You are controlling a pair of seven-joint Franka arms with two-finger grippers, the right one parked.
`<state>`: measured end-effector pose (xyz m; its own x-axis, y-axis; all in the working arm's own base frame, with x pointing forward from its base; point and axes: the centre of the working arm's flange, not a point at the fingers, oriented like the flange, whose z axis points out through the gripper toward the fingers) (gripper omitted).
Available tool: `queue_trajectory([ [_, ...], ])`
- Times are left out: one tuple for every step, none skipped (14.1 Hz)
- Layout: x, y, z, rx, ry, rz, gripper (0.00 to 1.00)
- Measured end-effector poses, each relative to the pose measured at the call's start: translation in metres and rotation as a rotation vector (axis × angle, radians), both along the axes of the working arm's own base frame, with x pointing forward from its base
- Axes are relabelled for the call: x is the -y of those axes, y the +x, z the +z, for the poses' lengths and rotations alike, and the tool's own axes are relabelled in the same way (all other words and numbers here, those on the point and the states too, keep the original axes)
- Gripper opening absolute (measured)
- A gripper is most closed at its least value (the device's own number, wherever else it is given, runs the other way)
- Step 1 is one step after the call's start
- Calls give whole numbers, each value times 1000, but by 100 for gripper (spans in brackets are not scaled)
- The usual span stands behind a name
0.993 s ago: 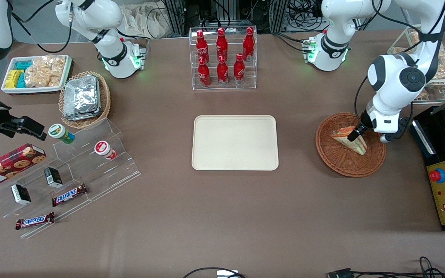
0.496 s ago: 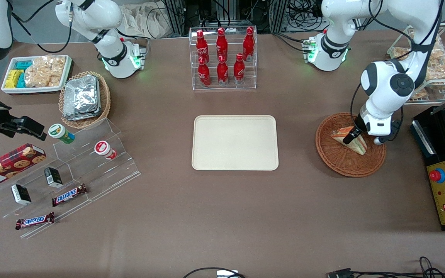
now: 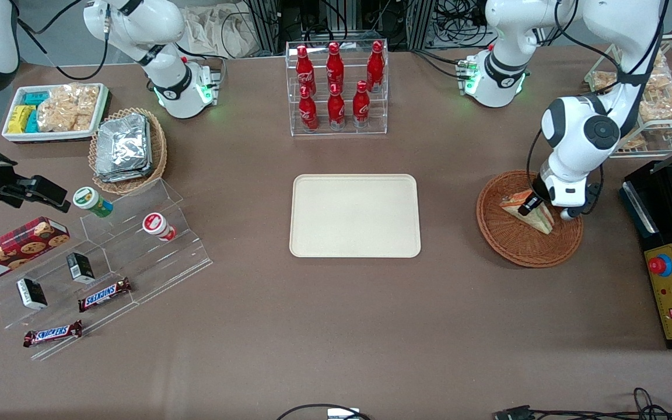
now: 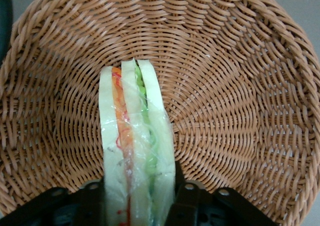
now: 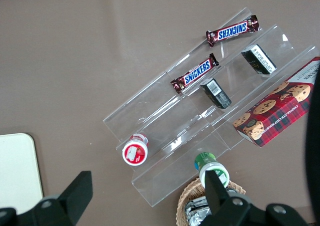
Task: Place sandwich from basket to tray
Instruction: 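Close the left gripper on the sandwich and lift it from the basket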
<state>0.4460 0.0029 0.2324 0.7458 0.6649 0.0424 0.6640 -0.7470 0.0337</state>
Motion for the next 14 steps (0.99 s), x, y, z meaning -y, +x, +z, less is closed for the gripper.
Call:
queue_trajectory([
  [0,0,2,0,1,-6,36],
  [0,0,7,-9,2,-21,32],
  [0,1,16,-24,5,-42,26],
  [0,3,32,-36,8,-71,22],
  [0,5,53,-39,13,-105,22],
  [0,6,75,-37,18,-146,22],
  [3,6,94,-33,24,-197,22],
  [9,6,110,-30,31,-262,22],
  [20,7,123,-34,39,-337,20],
  [33,8,134,-42,47,-415,20],
  [47,10,143,-48,55,-491,19],
  [64,13,151,-49,64,-568,19],
  [82,14,159,-49,74,-641,19],
  [99,15,166,-47,82,-698,19],
])
